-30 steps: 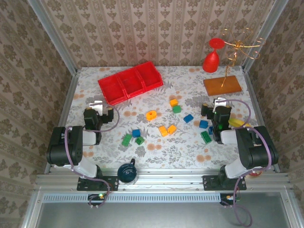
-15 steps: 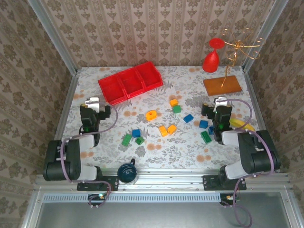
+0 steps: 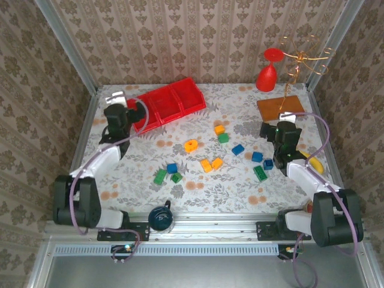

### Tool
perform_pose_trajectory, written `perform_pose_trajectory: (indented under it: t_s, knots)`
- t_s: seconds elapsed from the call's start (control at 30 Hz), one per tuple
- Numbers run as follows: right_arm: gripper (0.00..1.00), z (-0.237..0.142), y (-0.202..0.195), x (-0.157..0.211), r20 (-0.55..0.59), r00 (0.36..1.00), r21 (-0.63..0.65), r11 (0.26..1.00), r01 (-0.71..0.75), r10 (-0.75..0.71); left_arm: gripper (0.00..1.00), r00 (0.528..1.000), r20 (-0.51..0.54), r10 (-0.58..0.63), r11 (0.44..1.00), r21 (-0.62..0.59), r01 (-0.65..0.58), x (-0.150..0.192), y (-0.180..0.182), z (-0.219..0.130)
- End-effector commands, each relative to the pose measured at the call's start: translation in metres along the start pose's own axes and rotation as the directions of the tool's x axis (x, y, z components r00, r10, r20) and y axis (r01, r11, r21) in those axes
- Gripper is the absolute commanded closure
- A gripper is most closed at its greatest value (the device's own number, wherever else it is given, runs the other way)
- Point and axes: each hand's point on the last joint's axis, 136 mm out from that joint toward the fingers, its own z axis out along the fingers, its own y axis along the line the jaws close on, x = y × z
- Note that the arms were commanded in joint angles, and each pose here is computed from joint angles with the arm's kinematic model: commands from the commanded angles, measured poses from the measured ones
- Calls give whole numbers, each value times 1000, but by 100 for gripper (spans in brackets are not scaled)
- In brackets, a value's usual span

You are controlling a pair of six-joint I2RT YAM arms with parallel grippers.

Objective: Sort the legos into containers by color
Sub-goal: Move the container to the top-center of the table.

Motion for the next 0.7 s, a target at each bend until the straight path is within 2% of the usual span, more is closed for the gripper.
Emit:
perform_pose_trajectory:
  t_s: [0.0,0.17,0.3,0.4,0.67]
  knots:
    - [0,-11,-12,6,-90,996,79,997,-18,25,0,984,-175,-26,999,-24,22,30,-15,22]
    - [0,-20,-15,6,-169,985,118,993,-15,35,0,944,-330,26,999,-13,-32,53,-45,64]
    - [0,-28,-16,10,-241,970,141,990,-5,39,1,911,-413,24,999,-29,-40,74,-50,86]
    - [0,-34,-14,13,-281,959,134,991,0,38,8,888,-459,26,998,-45,-53,90,-50,99]
    - [1,-49,1,16,-328,943,83,996,-32,57,26,842,-536,57,998,8,-63,123,-61,121]
